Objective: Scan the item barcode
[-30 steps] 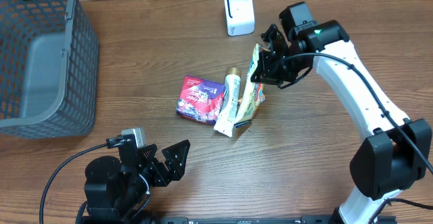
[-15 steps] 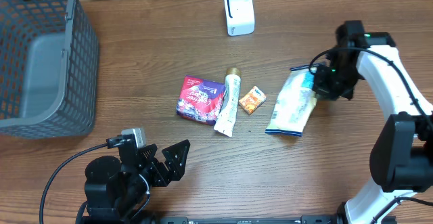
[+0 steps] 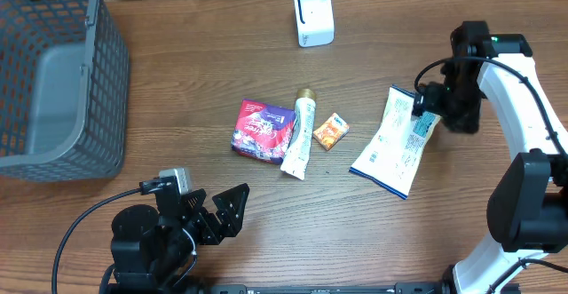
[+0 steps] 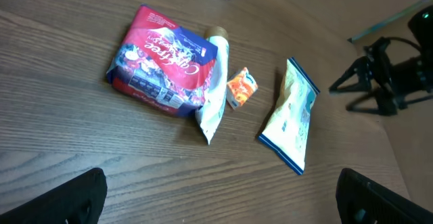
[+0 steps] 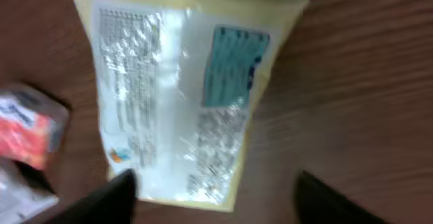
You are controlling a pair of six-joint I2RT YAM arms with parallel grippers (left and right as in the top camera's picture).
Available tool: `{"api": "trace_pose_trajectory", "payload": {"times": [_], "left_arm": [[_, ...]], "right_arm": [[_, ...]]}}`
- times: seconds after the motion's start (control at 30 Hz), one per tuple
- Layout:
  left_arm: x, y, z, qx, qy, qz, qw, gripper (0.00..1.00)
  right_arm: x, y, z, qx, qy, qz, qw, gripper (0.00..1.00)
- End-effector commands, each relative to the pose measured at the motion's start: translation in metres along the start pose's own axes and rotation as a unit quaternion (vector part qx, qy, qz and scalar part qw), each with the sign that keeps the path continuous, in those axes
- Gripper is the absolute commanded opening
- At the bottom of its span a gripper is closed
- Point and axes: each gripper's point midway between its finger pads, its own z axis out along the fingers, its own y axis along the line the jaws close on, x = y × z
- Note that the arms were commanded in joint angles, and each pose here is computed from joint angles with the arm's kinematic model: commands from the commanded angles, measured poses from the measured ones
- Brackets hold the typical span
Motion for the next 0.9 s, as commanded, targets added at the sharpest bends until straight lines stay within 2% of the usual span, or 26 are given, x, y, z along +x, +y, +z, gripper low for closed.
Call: {"api": "trace_pose_trajectory", "payload": {"times": [0.0, 0.07, 0.13, 0.2, 0.23, 0.3, 0.5, 0.57, 0.8, 0.87], "left_arm": [[-0.002, -0.003, -0.002, 0.005, -0.006, -0.004, 1.000, 1.00], [-0.002, -0.003, -0.002, 0.005, -0.006, -0.004, 1.000, 1.00], [-0.002, -0.003, -0.002, 0.005, -0.006, -0.004, 1.000, 1.00], [-0.002, -0.003, -0.002, 0.005, -0.006, -0.004, 1.000, 1.00], [-0.002, -0.003, -0.002, 0.005, -0.006, -0.004, 1.000, 1.00], [-0.002, -0.003, -0.002, 0.005, -0.006, -0.003, 1.000, 1.00], [-0.002, -0.003, -0.002, 0.005, -0.006, -0.003, 1.000, 1.00], [-0.002, -0.003, -0.002, 0.005, -0.006, -0.004, 1.000, 1.00], [-0.002, -0.003, -0.002, 0.005, -0.006, -0.004, 1.000, 1.00], [-0.002, -0.003, -0.002, 0.005, -0.006, -0.004, 1.000, 1.00]], "right_arm": [[0.001, 0.014, 0.005, -0.037, -0.004, -0.004, 0.999, 0.53], [0.004, 0.014, 0.019, -0.036, -0.001, 0.011, 0.999, 0.50], [0.011, 0.014, 0.041, -0.037, 0.005, 0.040, 0.999, 0.38], [0.018, 0.028, 0.058, -0.070, 0.012, 0.046, 0.996, 0.30], [0.024, 0.050, 0.069, -0.122, 0.020, 0.036, 0.992, 0.29], [0.030, 0.071, 0.079, -0.158, 0.019, 0.025, 0.987, 0.31], [0.031, 0.123, 0.093, -0.182, -0.021, 0.016, 0.983, 0.30], [0.030, 0.137, 0.088, -0.189, -0.032, -0.003, 0.982, 0.34], [0.015, 0.169, 0.049, -0.210, -0.058, -0.048, 0.975, 0.35], [0.014, 0.170, 0.041, -0.203, -0.062, -0.069, 0.975, 0.40]]}}
